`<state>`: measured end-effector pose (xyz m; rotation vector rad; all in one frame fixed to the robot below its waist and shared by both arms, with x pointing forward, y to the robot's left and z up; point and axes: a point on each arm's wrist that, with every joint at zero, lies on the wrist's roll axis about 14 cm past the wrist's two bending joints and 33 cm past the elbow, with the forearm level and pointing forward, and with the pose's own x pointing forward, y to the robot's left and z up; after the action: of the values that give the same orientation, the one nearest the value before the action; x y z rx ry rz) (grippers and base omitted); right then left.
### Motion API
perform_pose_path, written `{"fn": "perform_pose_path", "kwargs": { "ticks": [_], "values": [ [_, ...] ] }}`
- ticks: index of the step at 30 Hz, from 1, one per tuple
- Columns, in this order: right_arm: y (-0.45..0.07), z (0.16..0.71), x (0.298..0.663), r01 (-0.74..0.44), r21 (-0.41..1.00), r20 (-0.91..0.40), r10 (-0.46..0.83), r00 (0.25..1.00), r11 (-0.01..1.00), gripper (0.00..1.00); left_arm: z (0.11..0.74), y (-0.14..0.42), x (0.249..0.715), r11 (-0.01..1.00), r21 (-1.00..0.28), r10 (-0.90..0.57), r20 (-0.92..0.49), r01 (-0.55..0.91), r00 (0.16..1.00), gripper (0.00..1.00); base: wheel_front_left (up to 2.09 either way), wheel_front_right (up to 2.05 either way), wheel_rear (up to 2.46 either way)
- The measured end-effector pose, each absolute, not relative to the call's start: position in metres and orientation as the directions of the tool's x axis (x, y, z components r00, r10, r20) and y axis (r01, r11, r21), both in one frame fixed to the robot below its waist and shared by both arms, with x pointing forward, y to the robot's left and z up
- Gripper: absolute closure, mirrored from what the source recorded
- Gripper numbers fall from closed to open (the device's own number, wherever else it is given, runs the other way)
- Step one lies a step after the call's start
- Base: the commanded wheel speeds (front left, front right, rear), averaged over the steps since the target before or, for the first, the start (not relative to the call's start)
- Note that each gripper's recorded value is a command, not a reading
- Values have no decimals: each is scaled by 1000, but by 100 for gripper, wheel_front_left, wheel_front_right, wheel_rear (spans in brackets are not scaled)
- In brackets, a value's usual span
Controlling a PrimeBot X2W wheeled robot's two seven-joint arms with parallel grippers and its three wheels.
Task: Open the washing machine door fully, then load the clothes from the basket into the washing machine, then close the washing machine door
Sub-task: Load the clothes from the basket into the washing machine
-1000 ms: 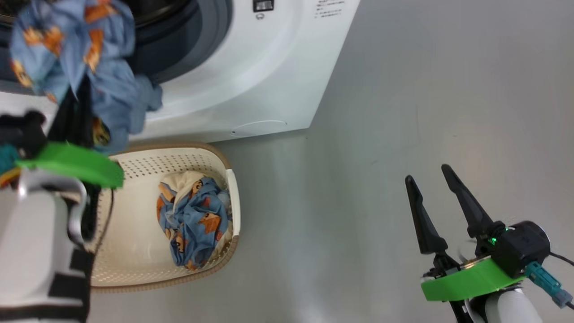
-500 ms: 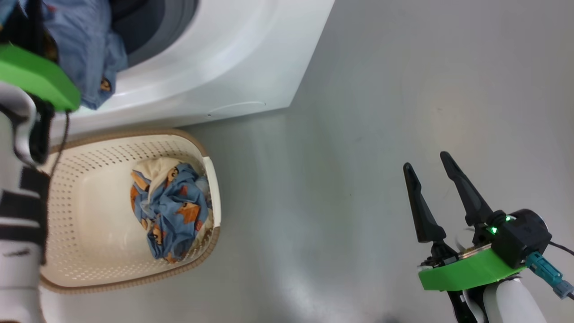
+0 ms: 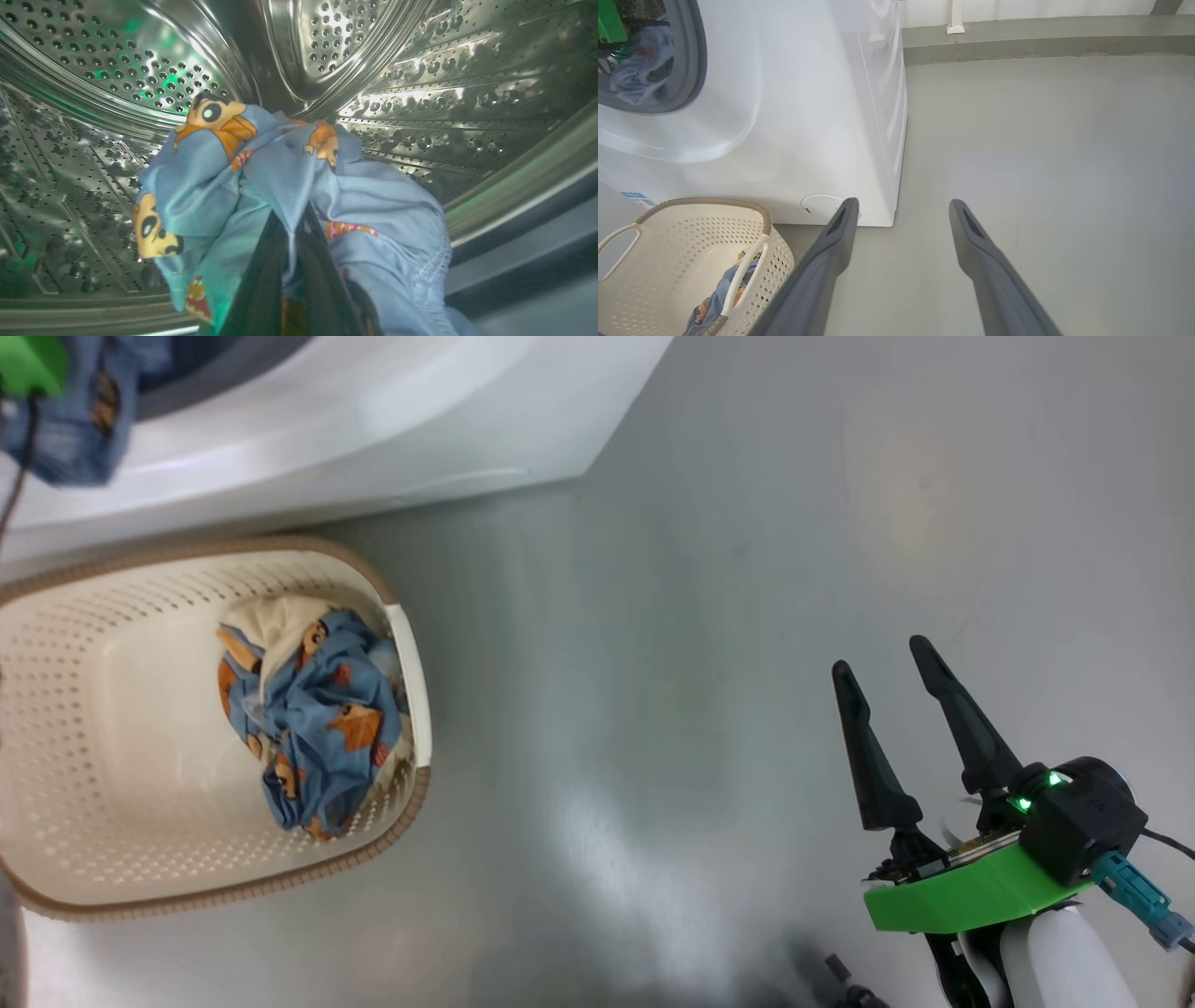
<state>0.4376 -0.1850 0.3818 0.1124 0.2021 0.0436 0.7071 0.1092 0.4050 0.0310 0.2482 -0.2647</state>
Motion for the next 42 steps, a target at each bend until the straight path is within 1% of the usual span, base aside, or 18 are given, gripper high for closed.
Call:
{"fn": "perform_pose_path", "kwargs": {
  "ticks": [2,4,6,11,15,17,20,23,25,26,27,28,35,42],
  "values": [
    [-184,374,438,-29,124,-217,55,975,992,0,402,108,716,965,0,-253,-245,261,936,100,0,0,0],
    [-182,367,440,-34,127,-227,63,972,991,0,403,110,726,966,30,-246,-217,259,945,100,0,0,0],
    [-180,362,442,-35,133,-235,66,970,990,0,409,112,735,965,68,-239,-159,252,958,100,0,0,0],
    [-182,351,439,-18,143,-265,56,963,990,0,429,112,752,968,107,-227,-17,228,974,100,0,0,0],
    [-184,349,438,-12,144,-271,51,961,989,0,439,111,756,968,120,-224,31,219,974,100,0,0,0],
    [-183,348,438,-12,147,-272,52,961,989,0,452,111,758,965,150,-228,78,215,970,100,0,0,0],
    [-183,347,438,-12,149,-274,53,960,989,0,465,111,759,966,148,-229,122,211,966,100,0,0,0],
    [-181,346,438,-16,153,-277,58,959,988,0,459,115,757,971,126,-215,106,201,971,100,0,0,0],
    [-179,346,438,-19,156,-276,62,959,988,0,437,120,753,978,87,-192,41,188,981,100,0,0,0],
    [-179,347,439,-21,156,-273,64,960,987,0,428,121,750,980,76,-188,13,186,982,70,0,0,0],
    [-178,349,441,-25,158,-266,67,962,987,0,417,122,746,981,67,-183,-22,184,983,0,0,0,0],
    [-177,351,442,-29,158,-259,70,963,987,0,412,121,744,982,41,-181,-44,182,983,0,0,0,0],
    [-173,358,443,-41,166,-242,81,967,985,0,402,123,735,986,14,-163,-111,165,980,0,0,0,0],
    [-170,365,443,-50,171,-227,89,970,984,0,411,120,730,986,8,-163,-120,165,979,0,0,0,0]
  ]
}}
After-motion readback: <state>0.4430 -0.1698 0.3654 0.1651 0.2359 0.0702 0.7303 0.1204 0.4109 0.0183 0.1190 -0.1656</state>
